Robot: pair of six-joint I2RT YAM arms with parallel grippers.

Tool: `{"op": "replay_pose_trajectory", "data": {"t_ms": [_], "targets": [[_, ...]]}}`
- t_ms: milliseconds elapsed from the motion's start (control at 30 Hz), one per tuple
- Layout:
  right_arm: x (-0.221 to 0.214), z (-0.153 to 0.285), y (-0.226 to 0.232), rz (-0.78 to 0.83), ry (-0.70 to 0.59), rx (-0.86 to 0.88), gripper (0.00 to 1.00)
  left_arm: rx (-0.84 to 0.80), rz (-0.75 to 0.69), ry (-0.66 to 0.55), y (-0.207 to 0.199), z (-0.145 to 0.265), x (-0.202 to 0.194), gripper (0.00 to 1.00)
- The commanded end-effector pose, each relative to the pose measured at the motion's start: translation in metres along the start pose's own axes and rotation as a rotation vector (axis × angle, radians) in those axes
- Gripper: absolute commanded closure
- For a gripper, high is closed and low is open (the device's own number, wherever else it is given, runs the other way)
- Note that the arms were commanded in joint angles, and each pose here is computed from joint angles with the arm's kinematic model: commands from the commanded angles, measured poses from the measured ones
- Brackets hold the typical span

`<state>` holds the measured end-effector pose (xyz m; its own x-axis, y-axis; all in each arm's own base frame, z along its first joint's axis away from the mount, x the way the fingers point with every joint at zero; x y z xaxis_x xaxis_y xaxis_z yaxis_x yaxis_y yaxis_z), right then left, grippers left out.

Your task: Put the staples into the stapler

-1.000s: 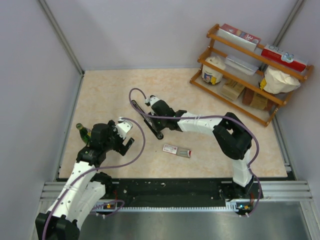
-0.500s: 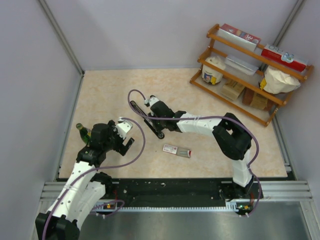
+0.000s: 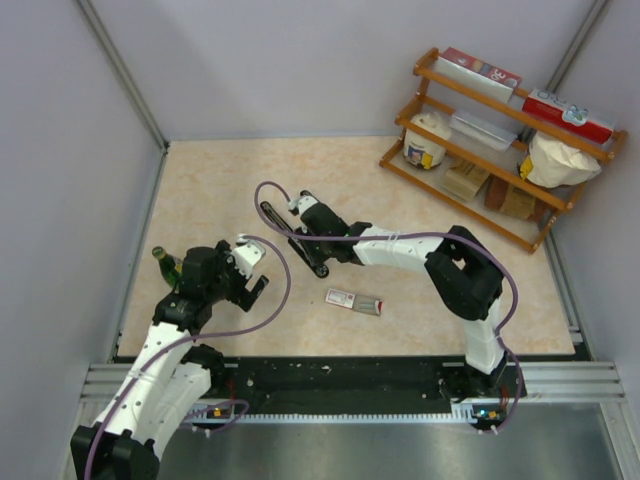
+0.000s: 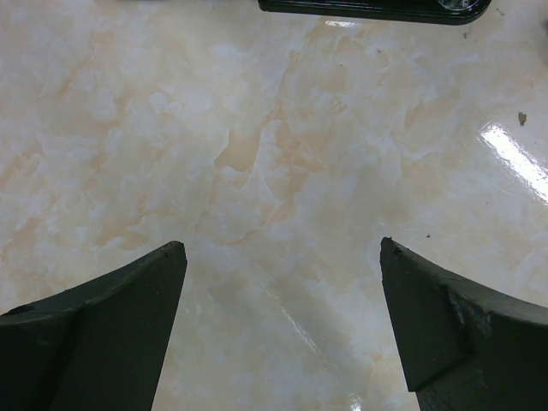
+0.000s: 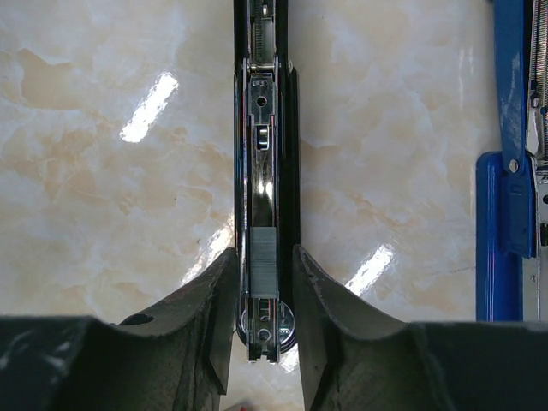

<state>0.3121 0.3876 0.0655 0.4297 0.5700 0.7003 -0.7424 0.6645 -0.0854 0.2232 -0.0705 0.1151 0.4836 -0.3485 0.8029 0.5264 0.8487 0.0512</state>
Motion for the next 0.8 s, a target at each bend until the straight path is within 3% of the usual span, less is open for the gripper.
{"op": "replay_pose_trajectory", "data": {"t_ms": [0, 233, 367, 600, 767], "targets": [[0.035, 0.010, 0.004, 0.028, -0.080, 0.008, 0.66, 0.001, -0.012, -0.037, 0.002, -0.001, 0.007, 0.01], [0.092, 0.068, -0.010, 0.152, -0.233, 0.051, 0.53, 0.020, -0.014, -0.046, 0.006, 0.001, 0.016, 0.01], [0.094, 0.096, -0.047, 0.183, -0.268, 0.083, 0.49, -0.072, -0.046, -0.058, -0.004, 0.005, 0.037, 0.01], [0.023, 0.106, -0.126, 0.247, -0.155, -0.020, 0.49, -0.182, -0.017, -0.076, -0.005, -0.001, 0.108, 0.01], [-0.027, 0.098, -0.148, 0.178, -0.074, -0.001, 0.49, -0.266, 0.107, -0.097, -0.002, -0.051, 0.164, 0.01]]}}
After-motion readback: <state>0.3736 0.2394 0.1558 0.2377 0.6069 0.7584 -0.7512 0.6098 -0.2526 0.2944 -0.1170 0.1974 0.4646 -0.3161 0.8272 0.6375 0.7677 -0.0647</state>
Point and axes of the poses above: each gripper's point midway between its finger pads, its own z axis back along the fingers, its own y axis along the line the jaws close on, x = y × z, the point moved 1 cm from there along z, back along the fingers, and after that the axes turned 12 degrees about z, right-handed, at the moved point
